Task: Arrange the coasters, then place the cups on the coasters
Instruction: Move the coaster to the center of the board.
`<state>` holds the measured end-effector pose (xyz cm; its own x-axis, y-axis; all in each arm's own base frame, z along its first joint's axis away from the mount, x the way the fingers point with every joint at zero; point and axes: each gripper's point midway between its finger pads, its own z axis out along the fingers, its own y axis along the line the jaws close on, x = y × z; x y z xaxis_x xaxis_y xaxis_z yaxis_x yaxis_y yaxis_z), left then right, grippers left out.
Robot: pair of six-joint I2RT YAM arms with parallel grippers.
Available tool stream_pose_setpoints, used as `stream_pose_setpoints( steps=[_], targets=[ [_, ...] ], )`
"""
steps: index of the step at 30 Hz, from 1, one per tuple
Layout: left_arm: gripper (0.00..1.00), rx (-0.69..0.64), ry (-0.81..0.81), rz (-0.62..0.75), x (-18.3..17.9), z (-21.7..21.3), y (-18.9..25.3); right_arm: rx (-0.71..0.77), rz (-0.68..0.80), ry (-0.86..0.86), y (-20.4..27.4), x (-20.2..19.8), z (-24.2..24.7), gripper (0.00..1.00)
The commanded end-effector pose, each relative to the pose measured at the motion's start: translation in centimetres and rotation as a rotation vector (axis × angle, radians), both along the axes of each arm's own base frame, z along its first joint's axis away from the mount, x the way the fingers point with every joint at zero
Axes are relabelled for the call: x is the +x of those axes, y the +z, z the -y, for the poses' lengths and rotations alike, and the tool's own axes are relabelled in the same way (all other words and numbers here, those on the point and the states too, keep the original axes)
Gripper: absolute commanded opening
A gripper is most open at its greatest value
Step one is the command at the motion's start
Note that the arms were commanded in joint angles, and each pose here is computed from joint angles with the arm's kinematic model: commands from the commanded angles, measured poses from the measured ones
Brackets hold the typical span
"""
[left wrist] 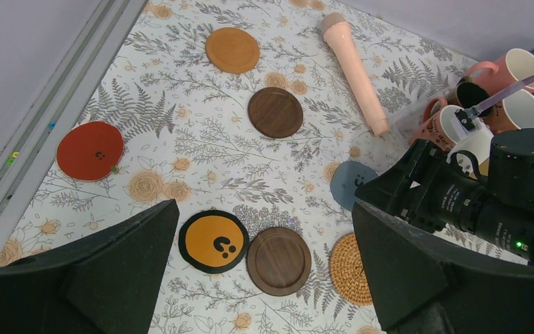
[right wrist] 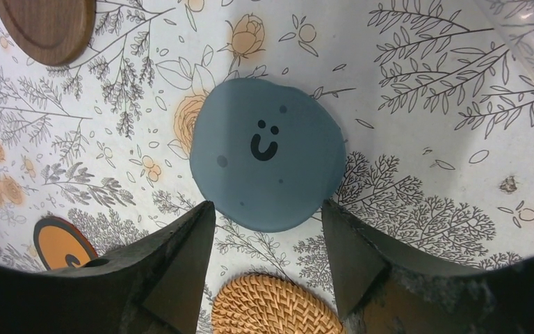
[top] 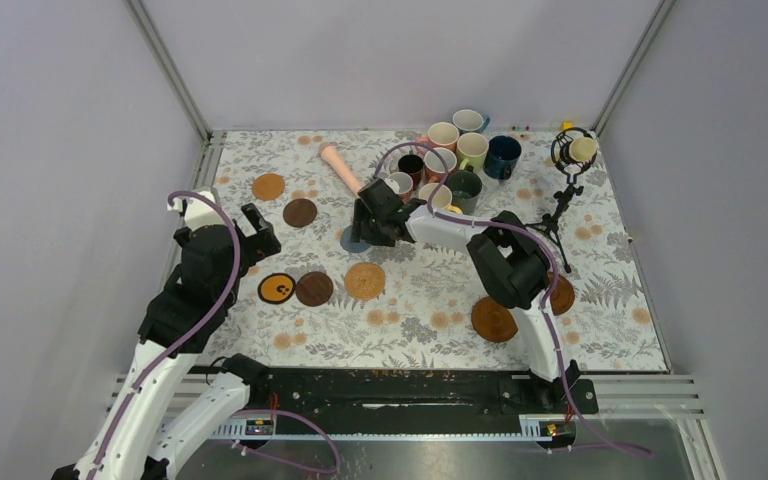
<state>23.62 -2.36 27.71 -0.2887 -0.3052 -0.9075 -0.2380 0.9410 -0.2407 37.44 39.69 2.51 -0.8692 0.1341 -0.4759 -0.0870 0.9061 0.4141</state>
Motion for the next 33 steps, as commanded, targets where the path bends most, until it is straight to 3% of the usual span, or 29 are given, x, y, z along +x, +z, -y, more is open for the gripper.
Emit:
stream_pose_setpoints(
  steps=[1, 7, 16, 19, 25, 33],
  targets=[
    [0.99, -0.003, 0.011, 0.011, 0.7, 0.1, 0.2, 0.005, 0.033, 0.079, 3.2, -0.8, -0.4, 0.67],
    [0.99, 0.021, 0.038, -0.046, 1.5, 0.1, -1.3, 0.104, 0.121, 0.215, 10.9, -3.6, 0.2, 0.67],
    [0.99, 0.055, 0.243, -0.146, 2.2, -2.9, -4.0, 0.161, 0.236, 0.258, 16.2, -9.8, 6.3, 0.67],
    [0.99, -0.013, 0.324, -0.235, 2.2, -4.4, -6.2, 0.158, 0.290, 0.256, 17.0, -11.6, 8.9, 0.68],
    [0.98, -0.320, 0.473, -0.414, 3.2, -8.0, -12.6, 0.184, 0.361, 0.244, 17.4, -14.6, 12.5, 0.69],
    [0.94, -0.322, 0.730, -0.514, 3.4, -12.9, -16.8, 0.190, 0.407, 0.262, 16.8, -15.7, 13.7, 0.69]
  ],
)
